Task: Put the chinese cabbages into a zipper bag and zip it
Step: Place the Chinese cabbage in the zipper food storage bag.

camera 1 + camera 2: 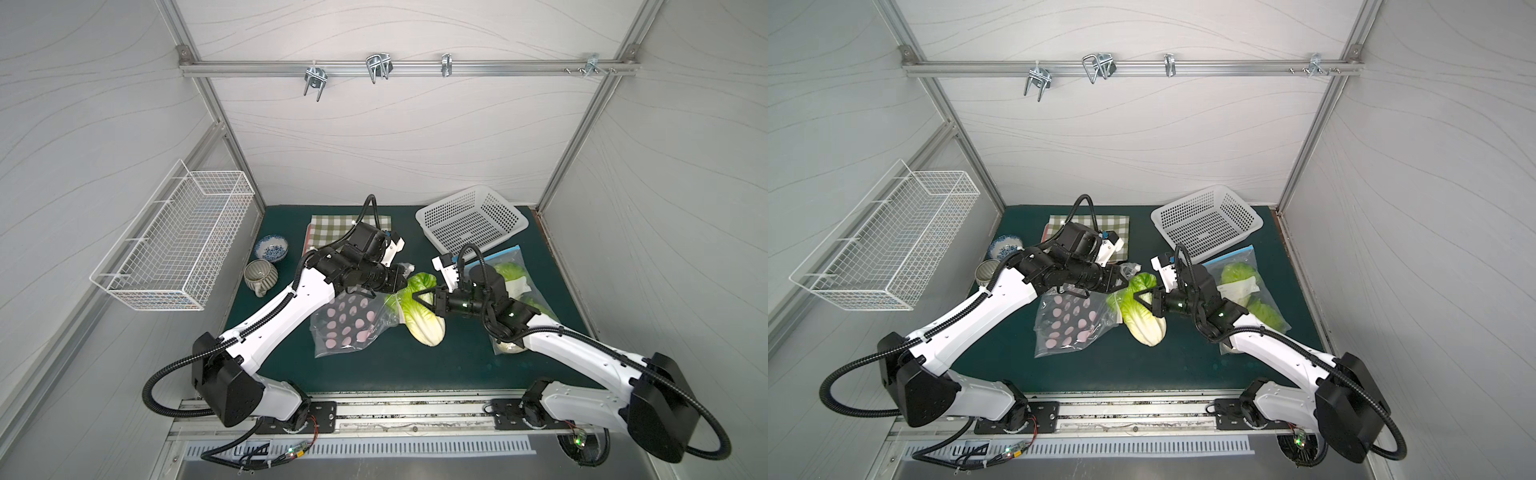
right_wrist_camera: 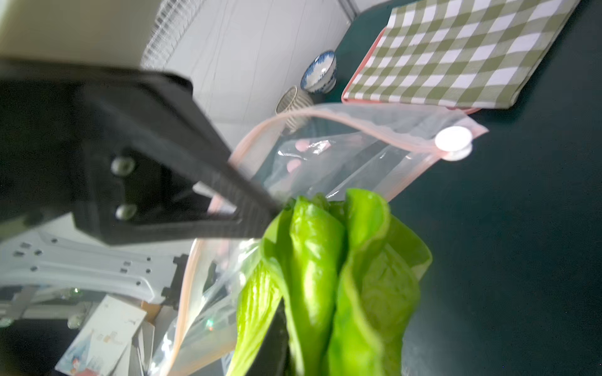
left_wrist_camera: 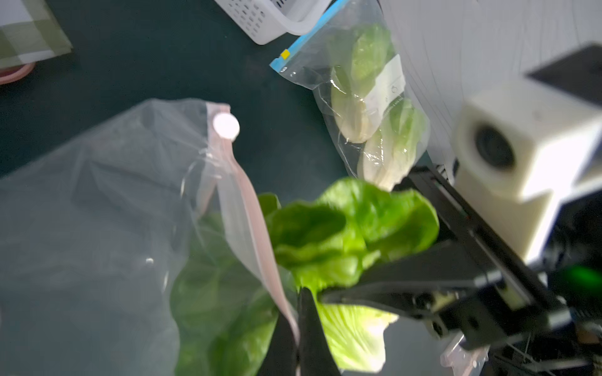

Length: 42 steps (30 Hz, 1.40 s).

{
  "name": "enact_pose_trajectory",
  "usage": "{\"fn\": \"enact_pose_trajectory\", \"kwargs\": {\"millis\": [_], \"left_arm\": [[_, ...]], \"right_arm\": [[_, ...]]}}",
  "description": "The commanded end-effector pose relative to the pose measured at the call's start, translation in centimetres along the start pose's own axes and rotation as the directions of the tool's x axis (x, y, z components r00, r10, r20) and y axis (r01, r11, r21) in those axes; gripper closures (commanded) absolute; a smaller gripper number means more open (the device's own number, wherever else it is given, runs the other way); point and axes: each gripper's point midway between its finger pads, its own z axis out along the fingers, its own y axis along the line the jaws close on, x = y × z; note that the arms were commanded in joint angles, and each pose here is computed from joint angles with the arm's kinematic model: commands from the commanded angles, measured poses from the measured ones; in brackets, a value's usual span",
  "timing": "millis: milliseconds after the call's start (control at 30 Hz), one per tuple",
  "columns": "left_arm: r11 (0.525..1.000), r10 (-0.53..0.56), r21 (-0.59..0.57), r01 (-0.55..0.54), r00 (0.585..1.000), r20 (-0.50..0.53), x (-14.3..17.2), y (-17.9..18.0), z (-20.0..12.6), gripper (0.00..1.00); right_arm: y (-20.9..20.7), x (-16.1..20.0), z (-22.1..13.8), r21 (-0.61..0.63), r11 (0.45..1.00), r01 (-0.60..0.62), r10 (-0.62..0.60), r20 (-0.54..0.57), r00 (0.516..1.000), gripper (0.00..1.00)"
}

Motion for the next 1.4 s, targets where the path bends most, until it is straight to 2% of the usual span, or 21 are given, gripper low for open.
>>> {"fn": "enact_pose_trajectory", "kwargs": {"millis": [0,67,167,367,500,633,767,933,1167,1233,1367], "left_arm": [[0.983,0.111,0.145,-0.109,0.994,-0.005,1.2,-2.7,-0.7,1.0],[0.977,0.141,0.161,-0.138,0.99,-0.01,1.7,-2.8,-0.7,1.0],[0.976,0.165,0.143,-0.162,0.986,-0.006,1.6,-2.5,-0.8,1.0],[0.976,0.164,0.154,-0.157,0.986,-0.034,2.0,-2.4,-0.3,1.0],[0.973,0.176,0.158,-0.167,0.983,-0.051,2.6,-2.2,-0.1,1.0],[0.973,0.182,0.158,-0.166,0.979,-0.091,3.6,-1.8,0.2,1.0],[0.974,0.172,0.168,-0.155,0.981,-0.094,4.0,-1.9,0.3,1.0],[0.975,0.151,0.175,-0.134,0.985,-0.087,4.3,-1.8,0.5,1.0],[0.981,0.145,0.147,-0.13,0.984,-0.099,5.3,-1.1,0.5,1.0],[0.981,0.143,0.15,-0.127,0.985,-0.101,5.4,-1.0,0.6,1.0],[0.978,0.132,0.178,-0.113,0.987,-0.095,4.8,-1.7,1.0,0.97]], "right_arm": [[5.1,-1.7,0.5,-0.256,0.965,0.066,-0.066,0.009,0.998,1.0],[5.0,0.0,1.7,-0.293,0.956,0.028,-0.055,-0.086,0.995,1.0],[3.6,1.8,3.0,-0.293,0.955,-0.033,-0.017,-0.167,0.986,1.0],[0.9,3.3,4.1,-0.115,0.993,-0.038,0.006,-0.27,0.963,1.0],[1.7,1.8,3.5,-0.15,0.978,-0.144,0.1,-0.268,0.958,1.0],[2.3,-0.2,2.9,-0.208,0.932,-0.297,0.236,-0.274,0.932,1.0],[0.8,-1.3,3.1,-0.18,0.86,-0.477,0.419,-0.281,0.863,1.0],[-0.2,-2.5,3.5,-0.175,0.782,-0.598,0.557,-0.233,0.797,1.0],[-3.3,-3.8,2.7,-0.175,0.627,-0.759,0.751,-0.121,0.649,1.0],[-3.8,-3.8,2.6,-0.166,0.608,-0.776,0.774,-0.091,0.626,1.0],[-3.7,-3.7,2.5,-0.126,0.614,-0.779,0.781,-0.046,0.623,1.0]]}}
